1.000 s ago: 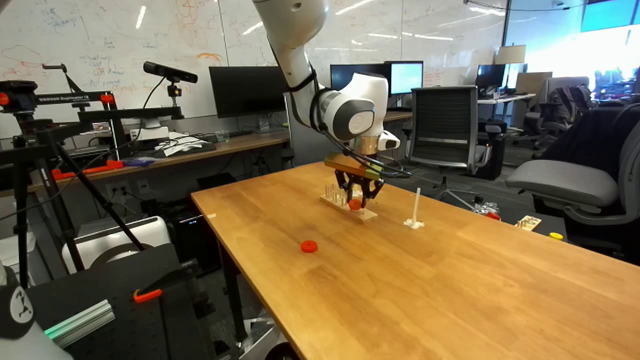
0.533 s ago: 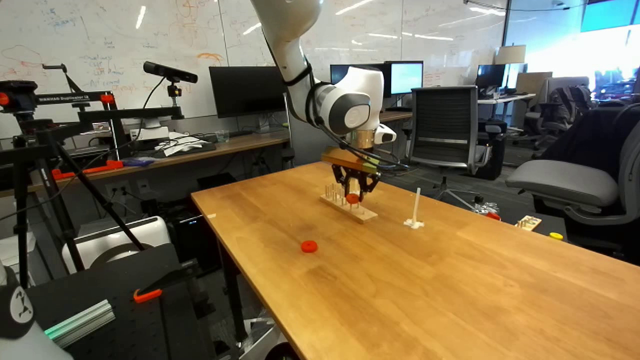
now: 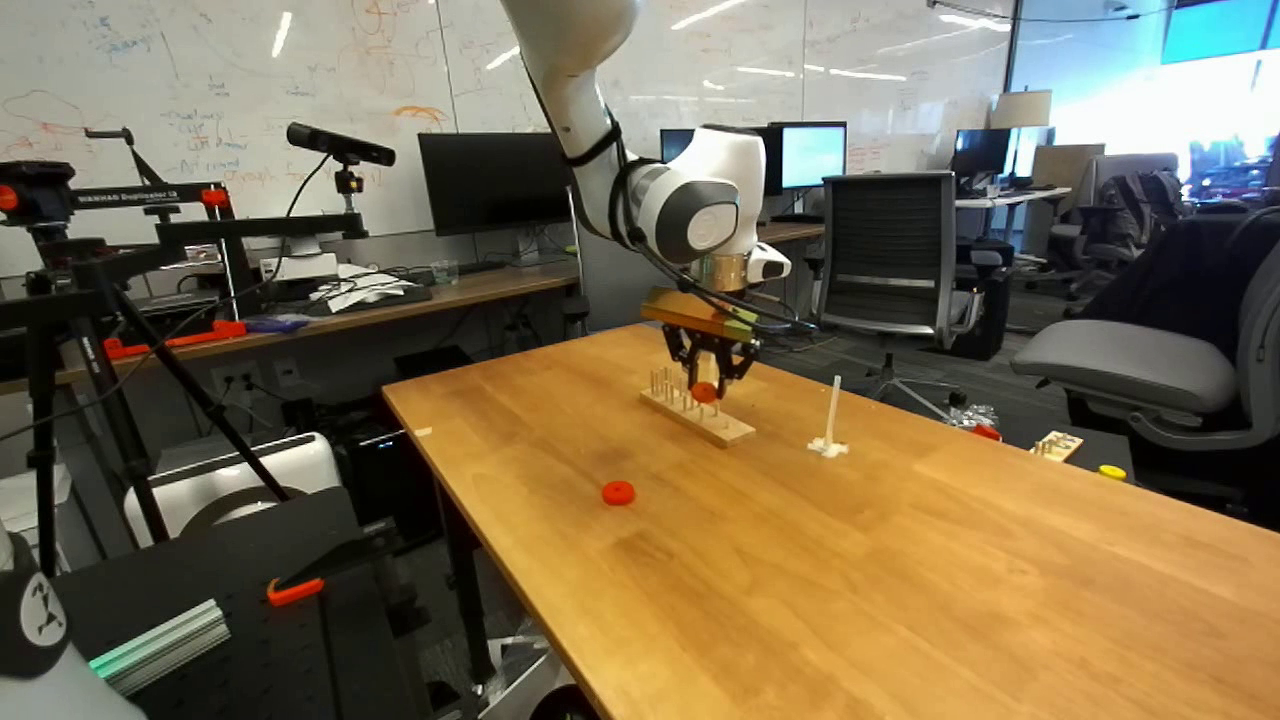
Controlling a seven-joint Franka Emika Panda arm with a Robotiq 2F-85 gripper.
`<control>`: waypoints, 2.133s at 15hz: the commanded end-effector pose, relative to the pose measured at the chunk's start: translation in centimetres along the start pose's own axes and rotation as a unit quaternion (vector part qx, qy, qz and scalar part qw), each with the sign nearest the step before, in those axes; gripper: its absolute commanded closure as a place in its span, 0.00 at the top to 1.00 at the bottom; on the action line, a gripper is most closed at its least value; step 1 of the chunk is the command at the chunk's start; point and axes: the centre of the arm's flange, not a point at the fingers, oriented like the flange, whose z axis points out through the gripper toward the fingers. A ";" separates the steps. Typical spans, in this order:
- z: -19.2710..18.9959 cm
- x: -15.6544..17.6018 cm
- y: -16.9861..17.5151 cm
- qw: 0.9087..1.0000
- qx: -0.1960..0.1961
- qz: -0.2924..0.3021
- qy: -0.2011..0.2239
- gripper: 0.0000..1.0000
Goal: Pick up the orange ring on the right and place it on the wooden stand
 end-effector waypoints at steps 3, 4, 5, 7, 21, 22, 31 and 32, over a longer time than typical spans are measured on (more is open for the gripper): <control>0.1 0.2 -0.4 1.000 -0.002 -0.003 -0.006 0.18; 0.2 0.2 -0.4 1.000 -0.002 -0.003 -0.007 0.18; 0.3 0.2 -0.4 1.000 -0.002 -0.002 -0.007 0.18; 0.4 0.3 -0.3 1.000 -0.001 -0.001 -0.008 0.18; 1.6 0.3 0.5 1.000 0.000 0.009 -0.022 0.18; 1.6 0.3 0.5 1.000 -0.001 0.009 -0.023 0.18; 2.3 0.7 -0.4 1.000 -0.009 0.006 -0.028 0.18; 2.3 0.9 -0.5 0.999 -0.011 0.006 -0.029 0.18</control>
